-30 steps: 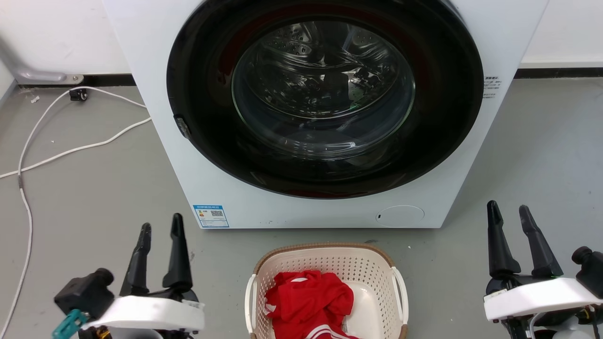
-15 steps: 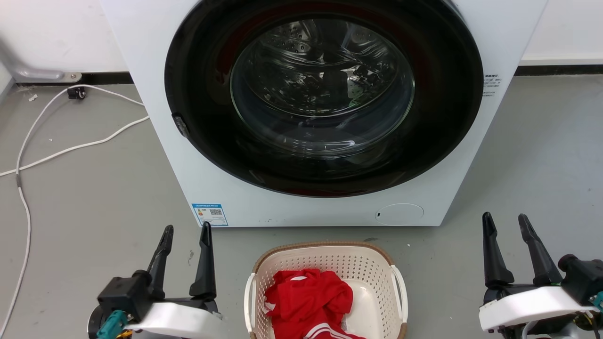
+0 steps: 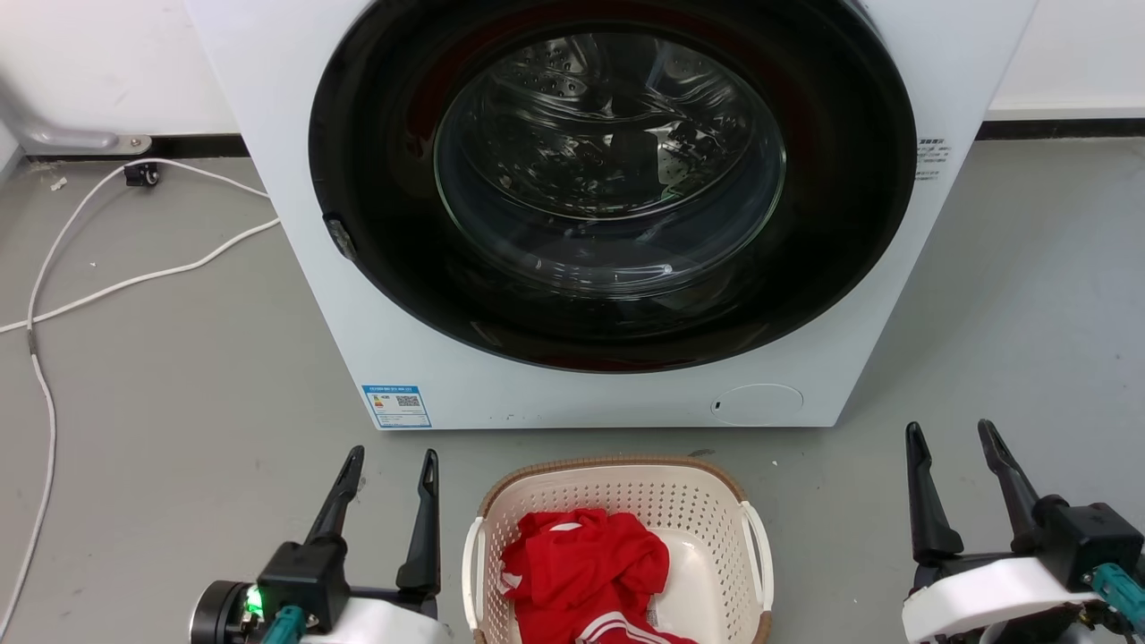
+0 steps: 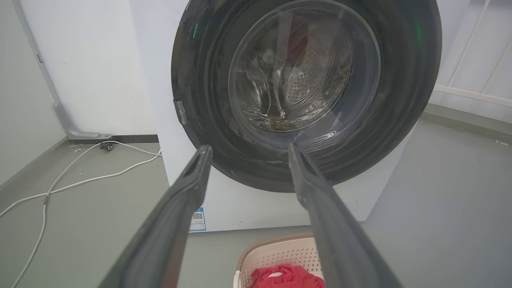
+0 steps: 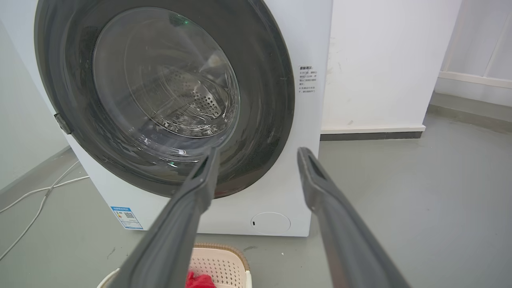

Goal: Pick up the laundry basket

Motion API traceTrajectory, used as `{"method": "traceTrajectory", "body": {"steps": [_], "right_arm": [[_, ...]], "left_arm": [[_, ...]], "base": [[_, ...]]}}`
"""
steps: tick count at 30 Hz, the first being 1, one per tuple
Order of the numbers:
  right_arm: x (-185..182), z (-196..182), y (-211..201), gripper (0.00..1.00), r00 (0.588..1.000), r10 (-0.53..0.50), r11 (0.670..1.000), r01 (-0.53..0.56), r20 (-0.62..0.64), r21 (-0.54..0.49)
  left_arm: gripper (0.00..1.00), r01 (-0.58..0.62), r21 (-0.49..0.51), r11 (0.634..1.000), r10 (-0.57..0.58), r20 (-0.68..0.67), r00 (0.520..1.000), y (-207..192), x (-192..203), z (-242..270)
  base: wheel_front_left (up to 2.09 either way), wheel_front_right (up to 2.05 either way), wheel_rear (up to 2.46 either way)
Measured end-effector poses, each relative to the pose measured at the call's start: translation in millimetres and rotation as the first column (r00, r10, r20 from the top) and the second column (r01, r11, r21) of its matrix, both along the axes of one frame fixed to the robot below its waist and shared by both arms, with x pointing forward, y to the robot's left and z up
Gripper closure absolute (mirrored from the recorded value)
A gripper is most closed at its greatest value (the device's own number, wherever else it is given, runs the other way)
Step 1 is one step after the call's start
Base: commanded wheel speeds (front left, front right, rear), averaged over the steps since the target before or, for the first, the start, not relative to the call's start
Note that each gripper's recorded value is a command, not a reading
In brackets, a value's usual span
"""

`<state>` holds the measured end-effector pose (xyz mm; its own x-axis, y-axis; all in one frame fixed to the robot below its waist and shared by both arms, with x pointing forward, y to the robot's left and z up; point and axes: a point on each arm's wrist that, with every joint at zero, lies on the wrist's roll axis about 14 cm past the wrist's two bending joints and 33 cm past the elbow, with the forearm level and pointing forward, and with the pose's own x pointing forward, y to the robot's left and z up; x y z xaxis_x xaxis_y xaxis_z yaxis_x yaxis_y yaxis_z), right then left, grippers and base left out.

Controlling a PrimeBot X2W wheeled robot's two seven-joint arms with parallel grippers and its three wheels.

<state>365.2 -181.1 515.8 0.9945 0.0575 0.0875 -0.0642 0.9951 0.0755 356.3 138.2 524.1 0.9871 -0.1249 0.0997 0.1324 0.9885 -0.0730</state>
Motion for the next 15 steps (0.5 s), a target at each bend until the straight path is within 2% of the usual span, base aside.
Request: {"method": "traceTrajectory", "body": {"steps": [11, 13, 15], "right_arm": [[-0.7, -1.1, 3.9, 0.0, 1.0, 0.016, 0.994, -0.016, 0.007, -0.108], [-0.6, -0.3, 4.6, 0.0, 1.0, 0.019, 0.992, -0.018, 0.011, -0.124], [-0.4, 0.7, 5.5, 0.0, 1.0, 0.023, 0.99, -0.021, 0.016, -0.14]], "left_arm": [[0.0, 0.012, 0.126, 0.992, -0.015, 0.025, 1.0, -7.6, -3.5, -3.3], [0.0, 0.022, 0.128, 0.992, -0.025, 0.024, 0.999, -10.0, -4.1, -3.9], [0.0, 0.03, 0.074, 0.997, -0.032, 0.017, 0.999, -11.6, -4.2, -4.0]], "base": [[0.0, 0.0, 0.0], [0.0, 0.0, 0.0], [0.0, 0.0, 0.0]]}}
